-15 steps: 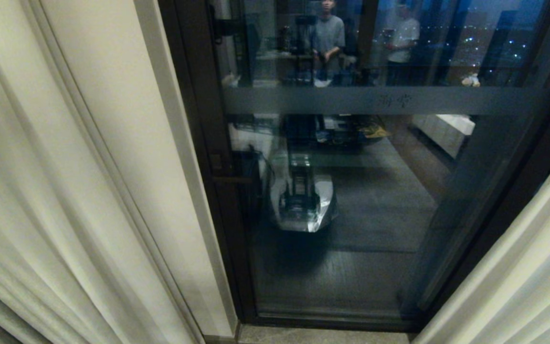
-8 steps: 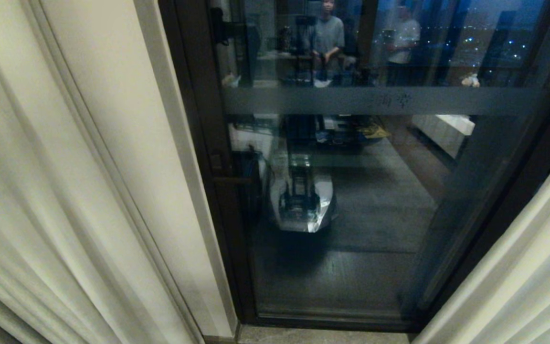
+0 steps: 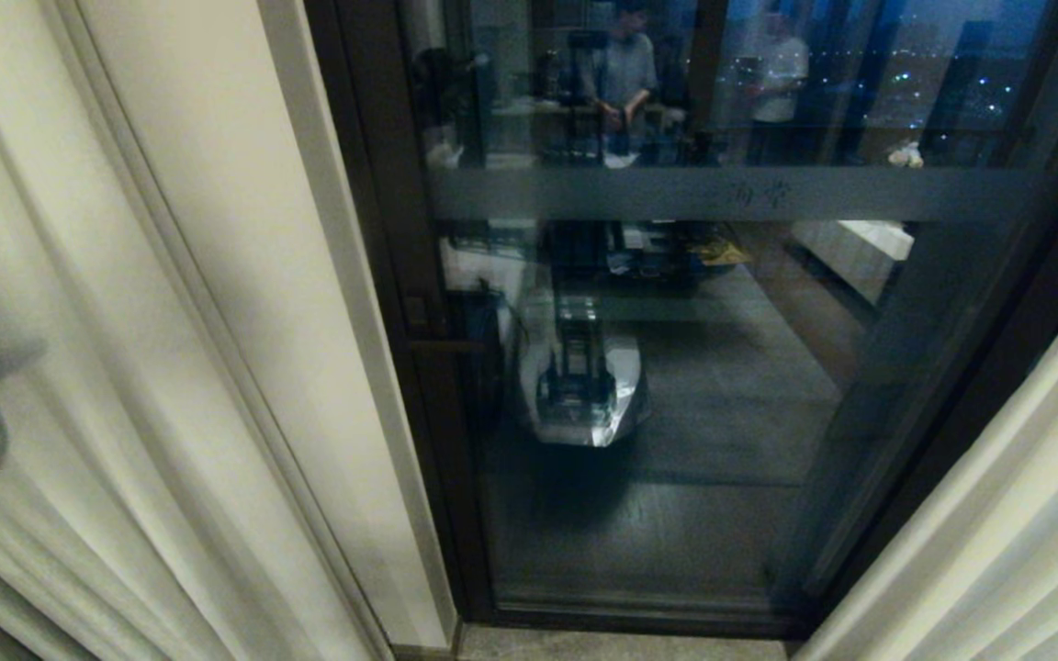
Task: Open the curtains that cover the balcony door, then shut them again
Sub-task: Pull the inner curtains open on both sides
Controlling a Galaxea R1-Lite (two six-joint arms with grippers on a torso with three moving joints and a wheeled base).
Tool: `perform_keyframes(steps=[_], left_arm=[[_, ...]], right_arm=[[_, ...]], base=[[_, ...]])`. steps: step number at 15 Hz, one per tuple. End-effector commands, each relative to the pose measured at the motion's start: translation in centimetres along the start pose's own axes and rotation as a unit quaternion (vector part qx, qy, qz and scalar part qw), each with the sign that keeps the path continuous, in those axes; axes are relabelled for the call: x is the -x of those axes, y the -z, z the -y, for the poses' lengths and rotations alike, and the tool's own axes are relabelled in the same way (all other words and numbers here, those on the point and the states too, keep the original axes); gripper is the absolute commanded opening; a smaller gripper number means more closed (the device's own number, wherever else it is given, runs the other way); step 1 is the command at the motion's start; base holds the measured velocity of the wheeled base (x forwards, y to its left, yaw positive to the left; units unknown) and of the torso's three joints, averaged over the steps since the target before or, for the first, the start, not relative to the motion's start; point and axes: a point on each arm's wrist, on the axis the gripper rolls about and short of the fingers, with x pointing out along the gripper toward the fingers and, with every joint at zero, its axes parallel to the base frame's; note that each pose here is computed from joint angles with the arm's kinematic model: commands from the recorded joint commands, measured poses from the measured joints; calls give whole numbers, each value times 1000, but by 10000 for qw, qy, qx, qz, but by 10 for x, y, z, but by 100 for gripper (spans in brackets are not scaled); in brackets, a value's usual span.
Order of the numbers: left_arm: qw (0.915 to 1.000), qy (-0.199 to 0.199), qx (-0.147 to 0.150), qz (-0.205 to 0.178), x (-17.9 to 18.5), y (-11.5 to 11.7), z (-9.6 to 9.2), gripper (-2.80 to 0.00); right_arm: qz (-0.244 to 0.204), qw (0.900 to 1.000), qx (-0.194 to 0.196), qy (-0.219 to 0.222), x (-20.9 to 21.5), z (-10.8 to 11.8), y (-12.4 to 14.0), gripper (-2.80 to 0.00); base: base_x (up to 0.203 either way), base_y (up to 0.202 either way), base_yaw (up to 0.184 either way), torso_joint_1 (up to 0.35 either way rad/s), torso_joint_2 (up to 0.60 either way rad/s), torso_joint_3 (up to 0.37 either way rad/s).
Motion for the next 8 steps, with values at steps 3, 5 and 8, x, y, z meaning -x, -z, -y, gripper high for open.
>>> perform_keyframes(steps=[3, 5, 8], left_arm=[[9985, 496, -218, -17, 38, 50, -4, -280], [9965, 782, -282, 95, 57, 77, -10, -280], [9932, 1006, -388, 447, 84, 121, -20, -280]], right_arm=[[-1, 10000, -2, 2, 0, 0, 0, -280], [-1, 10000, -2, 2, 0, 0, 0, -280], [-7, 10000, -2, 2, 0, 0, 0, -280]], base=[[0, 0, 0, 0, 0, 0], [0, 0, 0, 0, 0, 0], [0, 0, 0, 0, 0, 0]])
